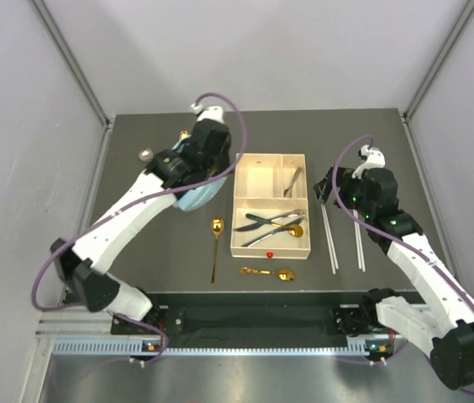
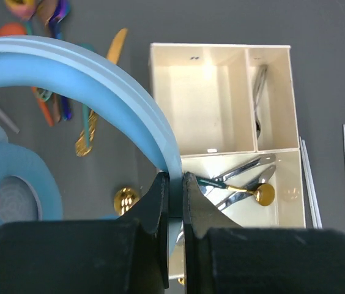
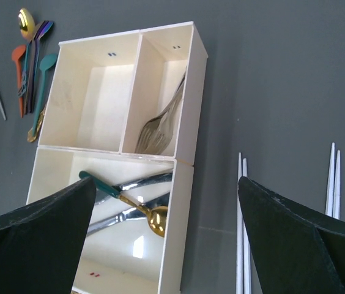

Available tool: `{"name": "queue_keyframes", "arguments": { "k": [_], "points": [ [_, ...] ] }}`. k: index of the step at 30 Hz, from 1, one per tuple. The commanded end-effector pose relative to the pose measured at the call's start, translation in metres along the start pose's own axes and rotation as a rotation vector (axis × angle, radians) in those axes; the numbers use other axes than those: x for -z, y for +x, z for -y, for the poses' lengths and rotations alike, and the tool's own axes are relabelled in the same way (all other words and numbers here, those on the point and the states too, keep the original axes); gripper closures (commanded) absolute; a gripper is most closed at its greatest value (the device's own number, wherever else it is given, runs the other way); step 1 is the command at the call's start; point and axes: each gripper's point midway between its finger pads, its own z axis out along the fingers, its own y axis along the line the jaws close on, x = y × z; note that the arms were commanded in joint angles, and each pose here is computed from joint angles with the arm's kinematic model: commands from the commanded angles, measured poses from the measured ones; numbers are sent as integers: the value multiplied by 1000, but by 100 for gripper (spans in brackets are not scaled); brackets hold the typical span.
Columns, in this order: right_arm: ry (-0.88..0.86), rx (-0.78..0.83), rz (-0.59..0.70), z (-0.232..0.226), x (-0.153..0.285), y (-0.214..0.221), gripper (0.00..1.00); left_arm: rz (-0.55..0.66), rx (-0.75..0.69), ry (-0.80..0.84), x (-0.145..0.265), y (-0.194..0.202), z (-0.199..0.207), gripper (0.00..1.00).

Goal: Sort the eating utensils into containers
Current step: Pick up the distractor from the center of the board, then place the distractor at the center of the board.

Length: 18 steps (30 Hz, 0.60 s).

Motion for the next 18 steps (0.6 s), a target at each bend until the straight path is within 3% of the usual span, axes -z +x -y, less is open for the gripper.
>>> {"name": "queue_keyframes", "arguments": {
  "k": [1, 5, 7, 12, 18],
  "points": [
    [78, -61, 48, 8, -1, -11, 0, 78, -159, 94, -28, -25, 66, 100],
    [181, -81, 89, 24, 12, -19, 0, 158, -286, 128, -39, -45, 126, 100],
    [235, -97, 135, 33, 20, -28, 0, 157, -289, 142, -57, -43, 142, 100],
    [310, -176, 240, 48, 47, -44, 0, 288, -270, 219, -55, -96, 183, 100],
    [307, -217, 275, 51, 60, -43, 0, 344, -281, 420, -73, -95, 235, 100]
  ]
}}
